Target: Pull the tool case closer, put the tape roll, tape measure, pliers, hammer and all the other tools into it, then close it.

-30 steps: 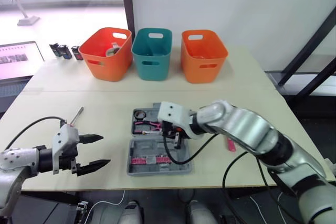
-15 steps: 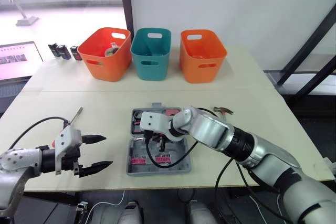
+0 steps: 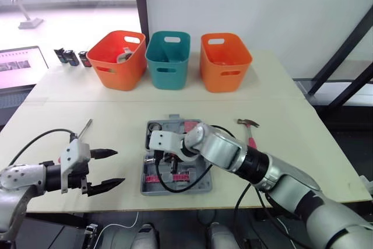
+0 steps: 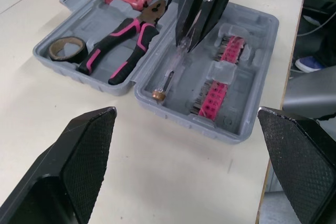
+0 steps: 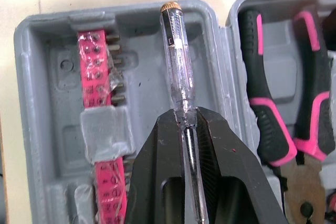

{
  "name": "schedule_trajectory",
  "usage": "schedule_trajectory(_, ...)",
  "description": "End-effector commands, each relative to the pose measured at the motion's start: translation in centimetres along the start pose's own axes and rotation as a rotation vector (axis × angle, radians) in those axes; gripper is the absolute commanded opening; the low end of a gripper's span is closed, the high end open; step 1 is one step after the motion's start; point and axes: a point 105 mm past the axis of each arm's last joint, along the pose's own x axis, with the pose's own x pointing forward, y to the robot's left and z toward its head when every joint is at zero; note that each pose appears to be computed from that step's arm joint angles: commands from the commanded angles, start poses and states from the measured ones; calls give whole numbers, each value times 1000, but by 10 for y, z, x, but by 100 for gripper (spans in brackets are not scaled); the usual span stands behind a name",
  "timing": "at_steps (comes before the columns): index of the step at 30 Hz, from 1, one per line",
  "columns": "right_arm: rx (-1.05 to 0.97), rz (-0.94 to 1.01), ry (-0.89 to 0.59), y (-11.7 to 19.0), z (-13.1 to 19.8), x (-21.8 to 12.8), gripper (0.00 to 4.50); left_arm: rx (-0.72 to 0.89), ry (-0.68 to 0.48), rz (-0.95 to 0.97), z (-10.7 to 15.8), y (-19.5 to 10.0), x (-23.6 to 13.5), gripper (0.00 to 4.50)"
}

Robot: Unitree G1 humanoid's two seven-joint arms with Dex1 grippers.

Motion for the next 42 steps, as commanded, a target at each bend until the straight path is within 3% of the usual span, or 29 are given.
schedule_trajectory(1,-24,-9,-11,-1,3,-3,8,39,-31,15,11,2,-2,450)
schedule_trajectory(14,-66,-10,89,-6,5,-20,8,30,-38,11,10,-1,2,450)
schedule_trajectory(42,-33,-29,93,-7,11,6,8,25,-35,18,8,-1,3,450)
